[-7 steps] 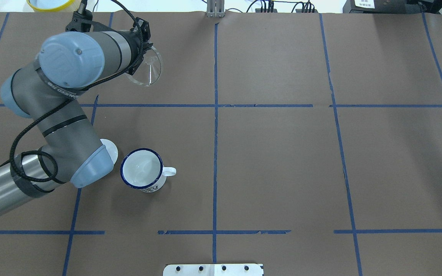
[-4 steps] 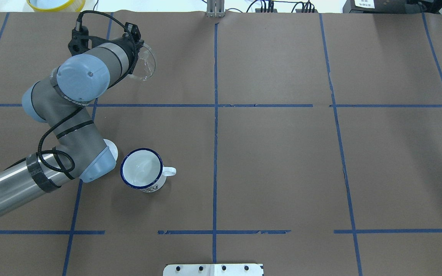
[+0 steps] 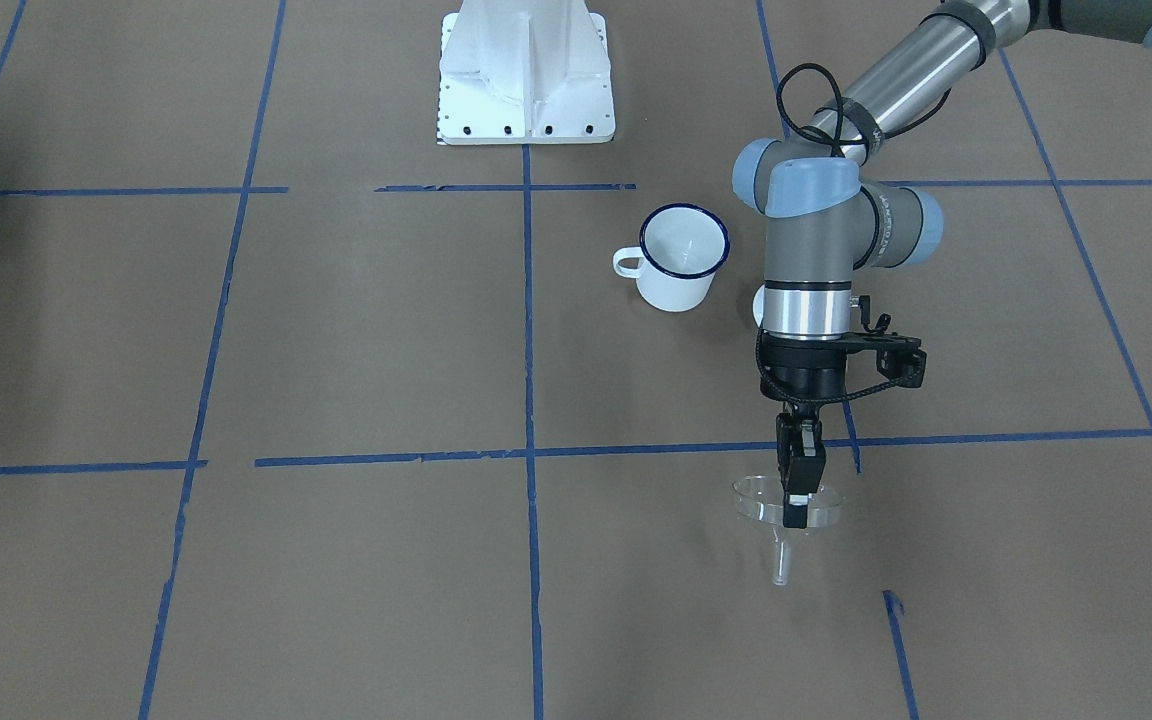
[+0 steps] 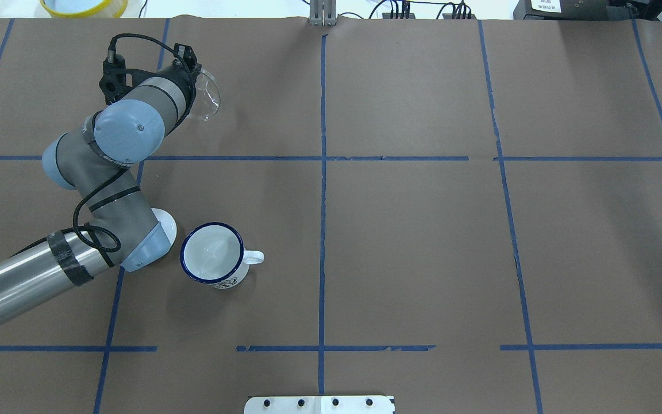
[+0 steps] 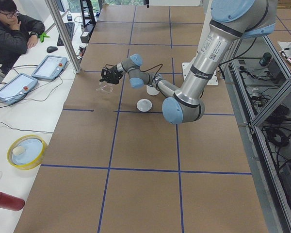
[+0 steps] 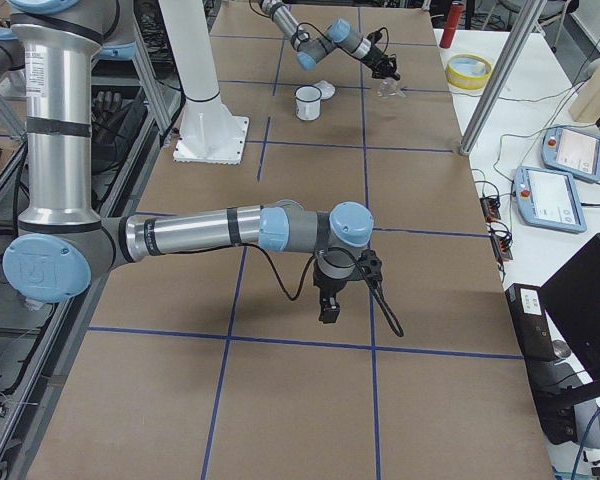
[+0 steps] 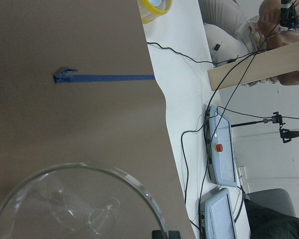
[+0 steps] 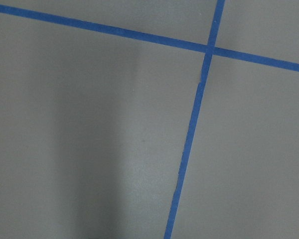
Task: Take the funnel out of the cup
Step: 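Carry the funnel farther from the robot and lower it onto the table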
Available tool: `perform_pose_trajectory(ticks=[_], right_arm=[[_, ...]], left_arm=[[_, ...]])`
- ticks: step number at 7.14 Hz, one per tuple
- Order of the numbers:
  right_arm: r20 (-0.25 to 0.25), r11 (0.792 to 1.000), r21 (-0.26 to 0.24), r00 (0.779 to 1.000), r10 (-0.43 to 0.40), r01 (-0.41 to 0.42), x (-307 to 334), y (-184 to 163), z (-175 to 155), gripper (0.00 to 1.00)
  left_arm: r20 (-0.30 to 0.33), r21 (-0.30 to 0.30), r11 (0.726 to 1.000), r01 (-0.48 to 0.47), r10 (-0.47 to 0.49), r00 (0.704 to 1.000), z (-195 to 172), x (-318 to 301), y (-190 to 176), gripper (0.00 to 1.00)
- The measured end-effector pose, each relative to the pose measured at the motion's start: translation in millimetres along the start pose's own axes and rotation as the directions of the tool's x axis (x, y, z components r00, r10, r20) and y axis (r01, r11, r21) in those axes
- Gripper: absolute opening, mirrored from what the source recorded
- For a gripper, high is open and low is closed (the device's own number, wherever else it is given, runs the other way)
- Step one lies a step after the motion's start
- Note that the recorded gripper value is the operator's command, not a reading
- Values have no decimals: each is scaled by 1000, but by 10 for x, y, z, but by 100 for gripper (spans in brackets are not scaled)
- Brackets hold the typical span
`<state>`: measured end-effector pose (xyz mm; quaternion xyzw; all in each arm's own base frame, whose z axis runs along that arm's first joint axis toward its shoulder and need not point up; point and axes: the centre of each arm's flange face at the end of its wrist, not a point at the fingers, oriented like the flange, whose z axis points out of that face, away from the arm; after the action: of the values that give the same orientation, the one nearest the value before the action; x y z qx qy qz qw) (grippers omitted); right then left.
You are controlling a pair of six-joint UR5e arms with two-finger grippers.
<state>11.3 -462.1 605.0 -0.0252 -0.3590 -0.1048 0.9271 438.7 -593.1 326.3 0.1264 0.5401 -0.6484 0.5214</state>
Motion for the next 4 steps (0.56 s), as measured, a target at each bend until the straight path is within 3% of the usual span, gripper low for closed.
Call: perform_pose_trajectory(ticks=[1,2,3,4], right_arm=[[0,1000,0,1000,0,0,0,0,0,100],[0,1000,0,1000,0,0,0,0,0,100],[0,1000,0,1000,0,0,1,0,1,100],[0,1000,0,1000,0,0,2,0,2,100]], left_arm=[[0,9,1000,-2,2,1000,85,-89,-56,0],[2,15,1000,-7,7,1000,150,-163,-102,18],[5,19,1000,-14,14,1000,186,-204,-126,72],[7,20,1000,-19,19,1000,201,-225,-139,100]])
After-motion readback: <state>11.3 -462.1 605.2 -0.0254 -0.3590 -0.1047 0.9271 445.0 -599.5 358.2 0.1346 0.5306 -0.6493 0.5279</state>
